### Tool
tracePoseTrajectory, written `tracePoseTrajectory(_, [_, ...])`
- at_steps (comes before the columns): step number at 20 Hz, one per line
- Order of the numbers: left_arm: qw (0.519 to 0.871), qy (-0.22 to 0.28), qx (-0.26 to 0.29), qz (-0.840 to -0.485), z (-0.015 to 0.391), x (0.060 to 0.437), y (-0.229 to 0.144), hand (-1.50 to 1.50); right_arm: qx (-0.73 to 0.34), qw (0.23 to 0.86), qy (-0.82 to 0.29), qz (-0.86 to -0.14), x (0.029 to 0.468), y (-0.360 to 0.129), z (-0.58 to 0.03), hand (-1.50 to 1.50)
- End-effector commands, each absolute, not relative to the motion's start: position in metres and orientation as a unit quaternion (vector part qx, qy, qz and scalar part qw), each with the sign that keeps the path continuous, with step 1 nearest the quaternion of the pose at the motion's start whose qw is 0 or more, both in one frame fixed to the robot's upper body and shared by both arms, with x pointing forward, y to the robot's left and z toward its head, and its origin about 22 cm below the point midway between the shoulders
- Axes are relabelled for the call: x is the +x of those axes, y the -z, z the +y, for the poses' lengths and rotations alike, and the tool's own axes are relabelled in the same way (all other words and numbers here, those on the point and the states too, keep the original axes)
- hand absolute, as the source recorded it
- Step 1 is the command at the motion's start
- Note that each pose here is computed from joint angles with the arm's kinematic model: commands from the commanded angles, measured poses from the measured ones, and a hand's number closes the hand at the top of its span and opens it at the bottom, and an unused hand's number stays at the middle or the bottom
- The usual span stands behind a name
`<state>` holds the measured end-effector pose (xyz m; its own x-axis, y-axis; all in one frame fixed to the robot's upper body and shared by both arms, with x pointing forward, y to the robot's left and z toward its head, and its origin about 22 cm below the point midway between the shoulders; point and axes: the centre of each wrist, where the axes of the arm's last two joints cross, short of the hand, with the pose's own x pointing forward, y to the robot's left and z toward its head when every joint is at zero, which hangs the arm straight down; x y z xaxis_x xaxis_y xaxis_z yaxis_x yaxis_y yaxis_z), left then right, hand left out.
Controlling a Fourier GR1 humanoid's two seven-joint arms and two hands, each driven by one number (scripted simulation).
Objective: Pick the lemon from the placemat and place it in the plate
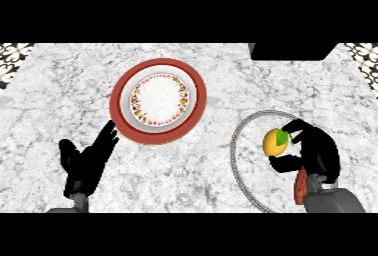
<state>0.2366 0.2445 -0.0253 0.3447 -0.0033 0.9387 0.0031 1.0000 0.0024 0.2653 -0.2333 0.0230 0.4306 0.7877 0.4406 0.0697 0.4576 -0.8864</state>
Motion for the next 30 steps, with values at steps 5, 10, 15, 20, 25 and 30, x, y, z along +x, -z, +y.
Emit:
tracePoseTrajectory(5, [0.820, 0.058, -0.032, -0.568, 0.223, 0.246, 0.023, 0.00, -0.408, 0.630, -0.312, -0.582, 0.263, -0.057, -0.073, 1.50])
tracePoseTrajectory(10, [0.823, 0.069, -0.049, -0.562, 0.211, 0.249, 0.025, 0.00, -0.456, 0.561, -0.265, -0.638, 0.268, -0.090, -0.036, 1.50])
tracePoseTrajectory(15, [0.820, 0.081, -0.055, -0.564, 0.201, 0.254, 0.022, 0.00, -0.478, 0.547, -0.188, -0.661, 0.273, -0.113, -0.017, 1.50])
tracePoseTrajectory(20, [0.823, 0.075, -0.053, -0.561, 0.201, 0.253, 0.024, 0.00, -0.490, 0.554, -0.119, -0.662, 0.283, -0.124, -0.013, 1.50])
tracePoseTrajectory(25, [0.817, 0.073, -0.050, -0.569, 0.201, 0.259, 0.019, 0.00, -0.484, 0.543, -0.054, -0.684, 0.292, -0.135, -0.013, 1.50])
tracePoseTrajectory(30, [0.822, 0.068, -0.042, -0.565, 0.207, 0.255, 0.024, 0.00, -0.521, 0.531, -0.037, -0.668, 0.302, -0.119, -0.014, 1.50])
